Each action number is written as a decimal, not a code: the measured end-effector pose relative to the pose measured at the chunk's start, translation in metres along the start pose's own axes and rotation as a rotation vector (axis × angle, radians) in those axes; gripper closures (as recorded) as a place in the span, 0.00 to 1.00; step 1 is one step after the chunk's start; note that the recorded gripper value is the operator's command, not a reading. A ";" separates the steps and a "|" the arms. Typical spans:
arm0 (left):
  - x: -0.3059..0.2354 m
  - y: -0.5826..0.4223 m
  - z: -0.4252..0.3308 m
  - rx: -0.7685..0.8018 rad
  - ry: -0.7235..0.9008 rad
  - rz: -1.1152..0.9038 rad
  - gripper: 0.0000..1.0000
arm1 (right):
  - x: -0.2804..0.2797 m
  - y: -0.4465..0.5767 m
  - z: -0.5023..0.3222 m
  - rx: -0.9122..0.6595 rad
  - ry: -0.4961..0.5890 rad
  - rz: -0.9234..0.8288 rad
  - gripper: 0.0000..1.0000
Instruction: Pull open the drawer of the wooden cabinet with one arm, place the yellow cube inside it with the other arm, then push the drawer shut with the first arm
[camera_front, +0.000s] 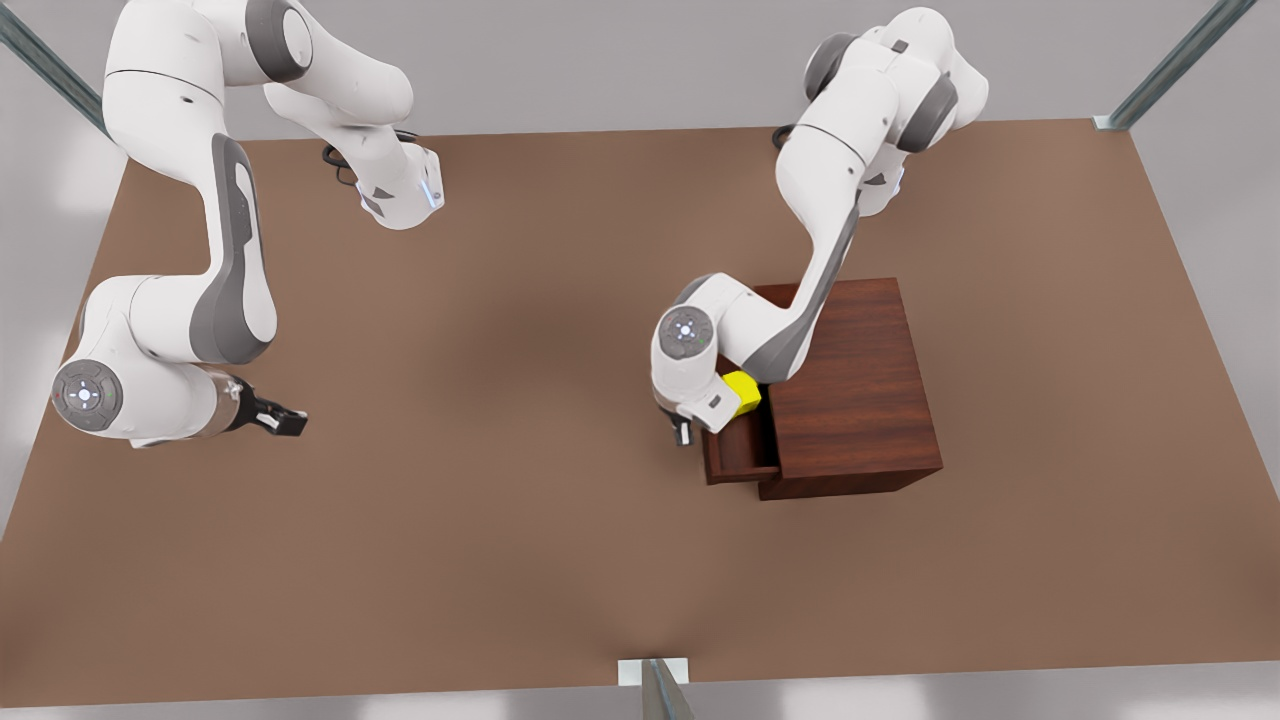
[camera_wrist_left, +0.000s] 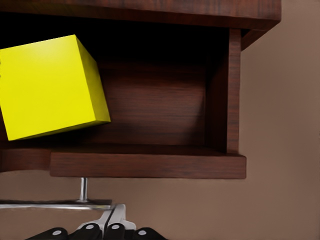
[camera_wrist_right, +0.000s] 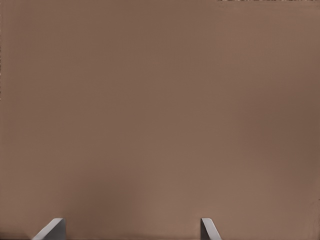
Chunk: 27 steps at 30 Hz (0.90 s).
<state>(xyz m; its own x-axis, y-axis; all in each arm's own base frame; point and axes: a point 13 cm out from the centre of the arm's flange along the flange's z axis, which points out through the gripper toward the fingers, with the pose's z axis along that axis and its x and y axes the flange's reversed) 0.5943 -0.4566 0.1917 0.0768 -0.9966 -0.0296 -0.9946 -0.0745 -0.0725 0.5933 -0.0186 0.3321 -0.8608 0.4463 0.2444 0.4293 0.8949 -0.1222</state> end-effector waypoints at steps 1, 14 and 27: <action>-0.005 -0.003 -0.001 -0.002 -0.004 -0.014 1.00 | 0.000 0.000 0.000 0.000 0.000 -0.017 0.00; -0.044 0.017 0.004 -0.097 -0.098 -0.013 1.00 | 0.001 0.001 0.000 0.003 0.002 -0.165 0.00; -0.091 0.001 0.005 -0.141 -0.153 0.015 1.00 | 0.001 0.001 0.000 0.003 0.002 -0.235 0.00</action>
<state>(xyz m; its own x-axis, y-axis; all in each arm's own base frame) 0.5864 -0.3658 0.1896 0.0608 -0.9815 -0.1813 -0.9948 -0.0745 0.0694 0.5926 -0.0175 0.3320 -0.9366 0.2253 0.2685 0.2159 0.9743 -0.0644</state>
